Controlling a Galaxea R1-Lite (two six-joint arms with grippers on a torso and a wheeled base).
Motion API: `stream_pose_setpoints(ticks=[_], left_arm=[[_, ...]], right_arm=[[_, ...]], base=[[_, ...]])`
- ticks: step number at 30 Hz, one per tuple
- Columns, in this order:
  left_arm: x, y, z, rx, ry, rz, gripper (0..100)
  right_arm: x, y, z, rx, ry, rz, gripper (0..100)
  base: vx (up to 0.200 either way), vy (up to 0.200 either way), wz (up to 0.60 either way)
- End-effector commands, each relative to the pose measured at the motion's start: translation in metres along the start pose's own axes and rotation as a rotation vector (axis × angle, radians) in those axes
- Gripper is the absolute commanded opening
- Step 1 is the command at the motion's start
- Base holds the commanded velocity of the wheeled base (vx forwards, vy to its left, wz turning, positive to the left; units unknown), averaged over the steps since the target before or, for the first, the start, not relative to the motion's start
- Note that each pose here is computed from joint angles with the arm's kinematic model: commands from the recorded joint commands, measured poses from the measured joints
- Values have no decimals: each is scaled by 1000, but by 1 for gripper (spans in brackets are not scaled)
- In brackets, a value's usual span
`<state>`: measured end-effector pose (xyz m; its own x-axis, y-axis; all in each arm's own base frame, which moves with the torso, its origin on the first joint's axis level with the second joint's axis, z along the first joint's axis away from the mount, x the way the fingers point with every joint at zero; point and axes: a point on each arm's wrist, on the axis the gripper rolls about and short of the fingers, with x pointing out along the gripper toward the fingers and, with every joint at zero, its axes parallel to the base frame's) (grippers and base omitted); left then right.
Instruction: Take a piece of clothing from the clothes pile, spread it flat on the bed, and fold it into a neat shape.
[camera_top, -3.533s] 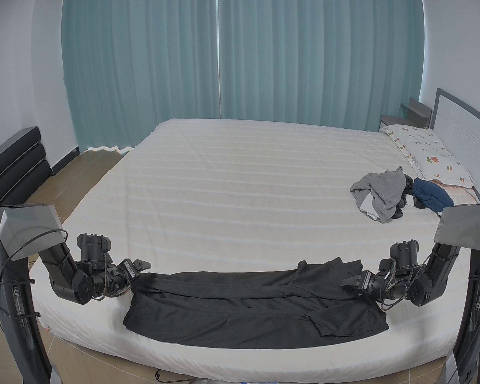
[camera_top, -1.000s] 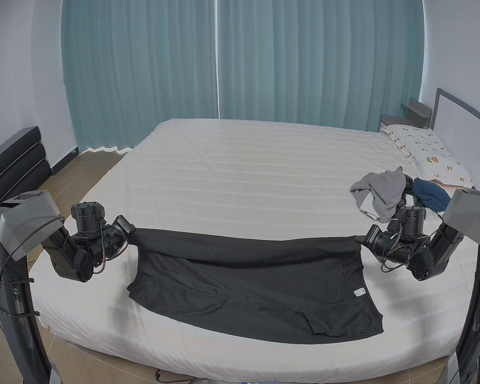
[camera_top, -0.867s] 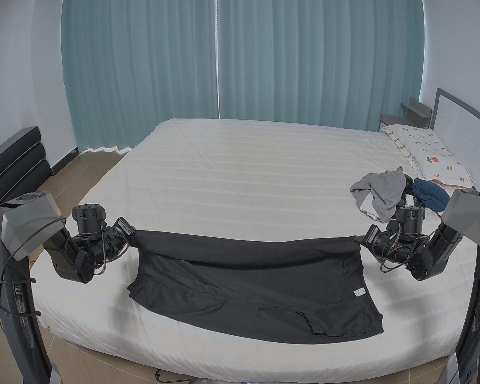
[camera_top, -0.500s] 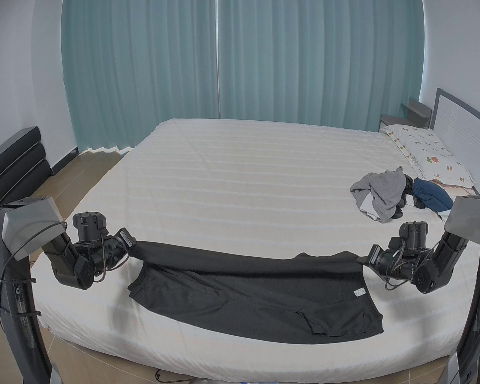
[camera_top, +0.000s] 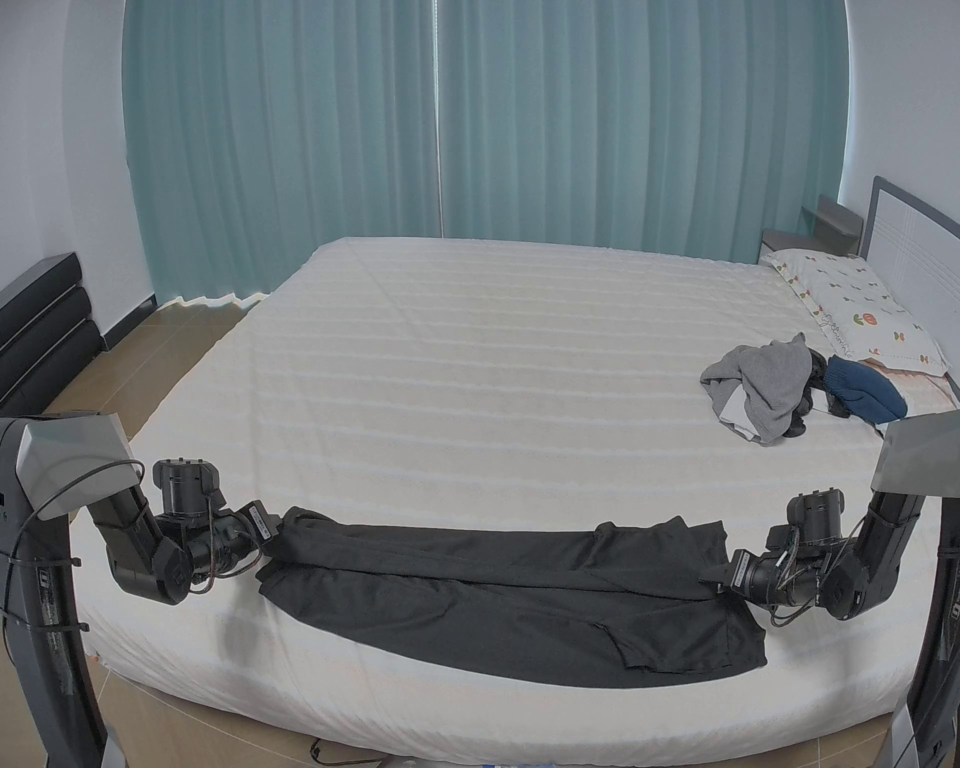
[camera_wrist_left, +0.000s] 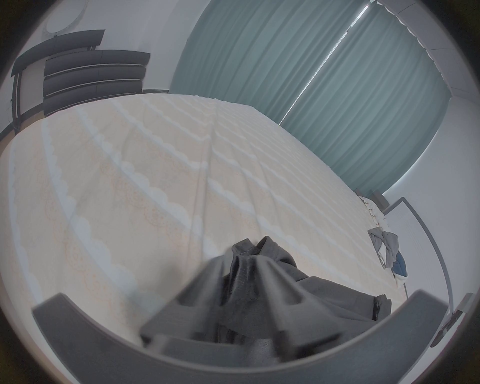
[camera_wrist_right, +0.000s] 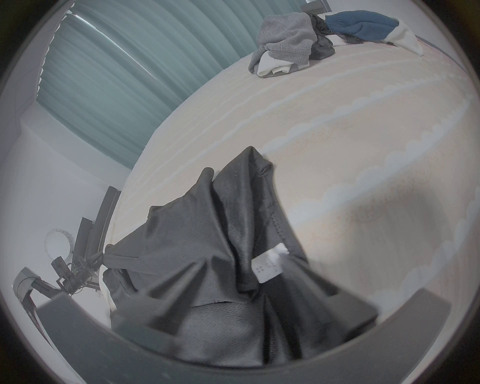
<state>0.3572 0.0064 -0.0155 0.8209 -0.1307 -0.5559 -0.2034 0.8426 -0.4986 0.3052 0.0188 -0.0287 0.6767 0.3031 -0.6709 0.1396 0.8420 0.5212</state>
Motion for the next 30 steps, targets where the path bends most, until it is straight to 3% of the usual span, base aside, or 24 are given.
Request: stream_pose_setpoints(ticks=[1,4,6,7,9,16,22,30], left_arm=[[-4,1,3,-9,-14,6,100],[-23,1,8,-27,-26,5,100],[-23,1,8,-27,-26,5,100],[-39,-1,6,-64,-22,7,100],[-42,0,5,-77,-17,10,100],[-55,7,-24,-137,87,50,100],[-48,1,-29,-194,103,38,100],[-27,-1,-39,-175,130,48,100]], right_arm=[[-11,3,7,31,-33,14,100],[-26,10,13,119,-68,35,100],[-26,10,13,119,-68,35,100],[-37,13,13,182,-79,44,100],[-40,13,11,198,-79,44,100],[-53,12,2,355,-56,41,100],[-54,11,0,372,-52,35,100],[-57,8,3,384,-71,31,100]], base=[[0,0,0],[0,0,0],[0,0,0],[0,0,0],[0,0,0],[0,0,0],[0,0,0],[0,0,0]])
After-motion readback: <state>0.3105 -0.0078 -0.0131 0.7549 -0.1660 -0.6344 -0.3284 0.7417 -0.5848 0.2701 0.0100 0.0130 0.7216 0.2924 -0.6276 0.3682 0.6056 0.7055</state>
